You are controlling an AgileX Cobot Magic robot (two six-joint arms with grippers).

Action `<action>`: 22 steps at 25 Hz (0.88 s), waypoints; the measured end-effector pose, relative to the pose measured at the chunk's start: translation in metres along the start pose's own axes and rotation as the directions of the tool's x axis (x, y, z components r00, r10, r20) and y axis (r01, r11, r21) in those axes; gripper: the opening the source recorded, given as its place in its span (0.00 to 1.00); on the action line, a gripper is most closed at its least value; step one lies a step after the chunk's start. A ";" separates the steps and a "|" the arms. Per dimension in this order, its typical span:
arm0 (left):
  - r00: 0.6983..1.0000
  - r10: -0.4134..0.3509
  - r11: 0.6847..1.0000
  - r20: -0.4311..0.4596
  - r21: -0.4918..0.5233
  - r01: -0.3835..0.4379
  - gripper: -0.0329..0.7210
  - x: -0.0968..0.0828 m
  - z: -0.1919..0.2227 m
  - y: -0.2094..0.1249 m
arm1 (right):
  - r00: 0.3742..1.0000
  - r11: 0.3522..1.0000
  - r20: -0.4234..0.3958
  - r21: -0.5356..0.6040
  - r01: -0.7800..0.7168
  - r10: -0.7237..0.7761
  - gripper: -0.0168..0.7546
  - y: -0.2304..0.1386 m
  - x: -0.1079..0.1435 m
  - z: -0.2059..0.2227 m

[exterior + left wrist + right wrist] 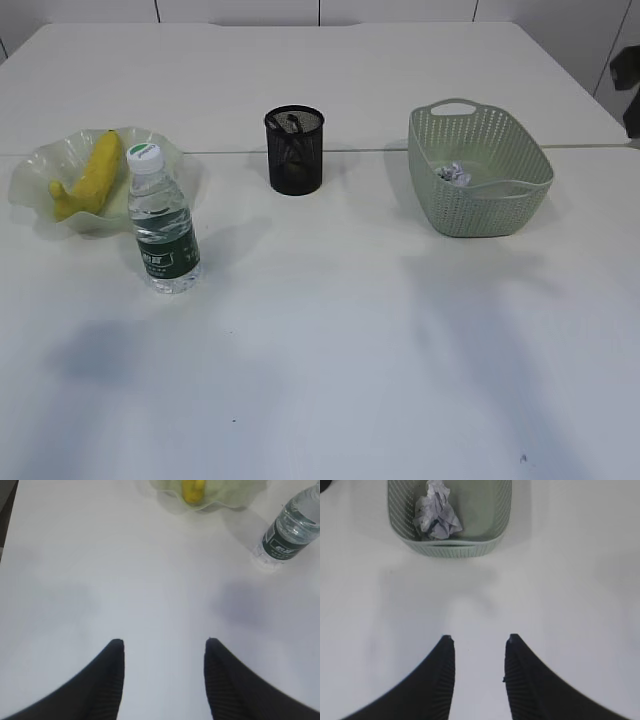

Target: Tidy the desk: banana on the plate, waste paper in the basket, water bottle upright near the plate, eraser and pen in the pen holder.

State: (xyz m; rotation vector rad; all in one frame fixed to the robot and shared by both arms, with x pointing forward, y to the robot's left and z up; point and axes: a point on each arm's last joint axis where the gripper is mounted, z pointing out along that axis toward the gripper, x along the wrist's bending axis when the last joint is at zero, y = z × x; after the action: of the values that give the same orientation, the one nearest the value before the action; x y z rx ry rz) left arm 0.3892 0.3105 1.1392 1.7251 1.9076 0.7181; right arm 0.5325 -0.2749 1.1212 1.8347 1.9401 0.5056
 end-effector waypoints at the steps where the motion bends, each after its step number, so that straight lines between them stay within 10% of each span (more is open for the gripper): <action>1: 1.000 -0.012 1.000 -0.001 0.002 0.012 0.52 0.000 -0.005 -0.003 | 1.000 1.000 0.000 -0.007 0.007 -0.007 0.35 -0.008 -0.001 -0.006; 22: 0.998 -0.059 0.962 -0.034 -0.270 0.048 0.62 0.014 -0.098 -0.075 | 0.999 0.976 -0.027 -0.217 -0.029 0.024 0.35 -0.154 -0.014 -0.147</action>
State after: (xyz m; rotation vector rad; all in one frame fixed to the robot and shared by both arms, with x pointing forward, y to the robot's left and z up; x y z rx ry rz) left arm 0.2673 0.3124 1.1641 1.4958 1.7816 0.9517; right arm 0.3248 -0.2952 1.1645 1.7246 1.7990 0.7215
